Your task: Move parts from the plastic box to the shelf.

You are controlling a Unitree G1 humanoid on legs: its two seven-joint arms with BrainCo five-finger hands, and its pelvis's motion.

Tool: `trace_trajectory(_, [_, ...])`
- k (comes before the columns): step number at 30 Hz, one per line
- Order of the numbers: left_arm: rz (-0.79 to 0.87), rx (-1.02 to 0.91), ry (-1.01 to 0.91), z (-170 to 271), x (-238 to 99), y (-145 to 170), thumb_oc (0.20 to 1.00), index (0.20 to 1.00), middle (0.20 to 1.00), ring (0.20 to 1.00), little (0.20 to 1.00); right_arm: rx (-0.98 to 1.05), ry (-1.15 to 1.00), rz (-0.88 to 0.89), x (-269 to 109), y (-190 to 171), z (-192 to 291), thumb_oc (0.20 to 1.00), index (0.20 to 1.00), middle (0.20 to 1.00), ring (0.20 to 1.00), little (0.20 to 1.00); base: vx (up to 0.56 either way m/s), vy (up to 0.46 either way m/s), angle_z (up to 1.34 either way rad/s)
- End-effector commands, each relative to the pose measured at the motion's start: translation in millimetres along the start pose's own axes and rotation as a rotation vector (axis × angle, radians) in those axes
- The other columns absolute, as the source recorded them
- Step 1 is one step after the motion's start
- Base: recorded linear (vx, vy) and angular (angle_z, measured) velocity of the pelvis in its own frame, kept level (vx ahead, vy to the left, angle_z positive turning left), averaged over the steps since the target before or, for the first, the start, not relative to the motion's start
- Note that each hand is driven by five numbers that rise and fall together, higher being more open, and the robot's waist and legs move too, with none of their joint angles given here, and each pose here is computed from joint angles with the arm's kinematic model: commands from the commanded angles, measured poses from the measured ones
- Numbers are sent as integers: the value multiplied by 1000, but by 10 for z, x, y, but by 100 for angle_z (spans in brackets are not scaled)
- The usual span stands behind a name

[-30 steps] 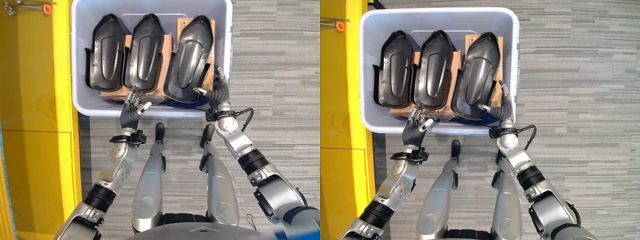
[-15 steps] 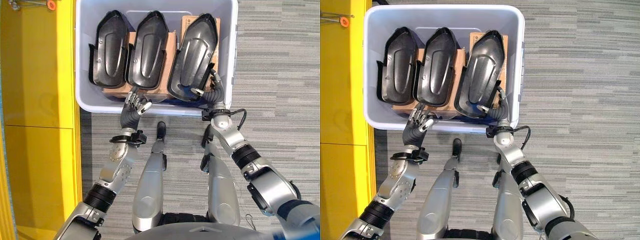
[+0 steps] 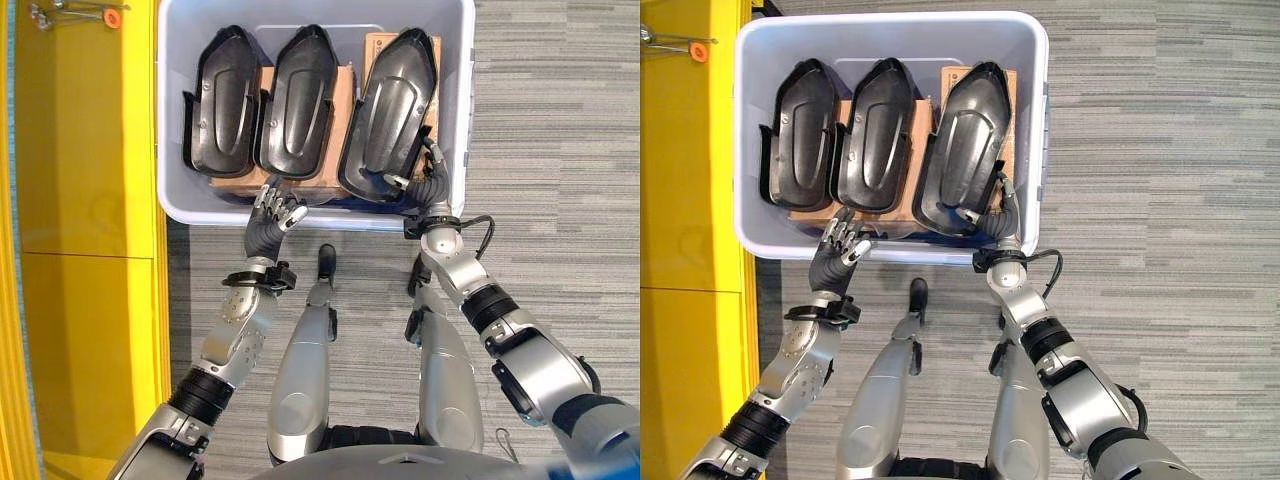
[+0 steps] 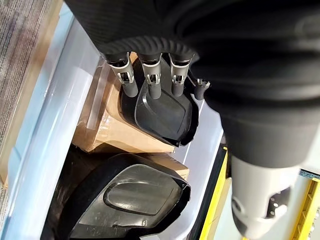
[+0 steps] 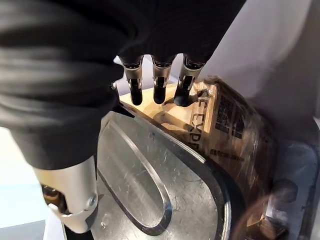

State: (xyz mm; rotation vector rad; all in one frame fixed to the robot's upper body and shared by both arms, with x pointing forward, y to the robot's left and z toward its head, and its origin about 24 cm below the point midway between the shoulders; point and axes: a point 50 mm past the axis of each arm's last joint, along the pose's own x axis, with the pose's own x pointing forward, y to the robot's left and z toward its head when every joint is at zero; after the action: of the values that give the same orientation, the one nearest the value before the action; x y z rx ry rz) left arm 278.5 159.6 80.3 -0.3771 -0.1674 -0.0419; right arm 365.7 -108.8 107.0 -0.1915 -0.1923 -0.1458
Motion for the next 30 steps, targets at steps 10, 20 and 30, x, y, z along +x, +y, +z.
trace_trajectory(10, [-14,4,-94,115,-11,-59,1000,1000,1000,1000,1000,-92,-225,11,-66,-29,299,1000,1000,1000,1000,1000,0,0,0])
trace_trajectory(20, [-13,4,-97,110,-20,-62,1000,1000,1000,1000,1000,-101,-259,-9,-75,-48,341,1000,1000,1000,1000,1000,0,0,0])
trace_trajectory(30, [-4,2,-98,105,-23,-59,1000,1000,1000,1000,1000,-59,-224,-32,-86,-43,287,1000,1000,1000,1000,1000,0,0,0])
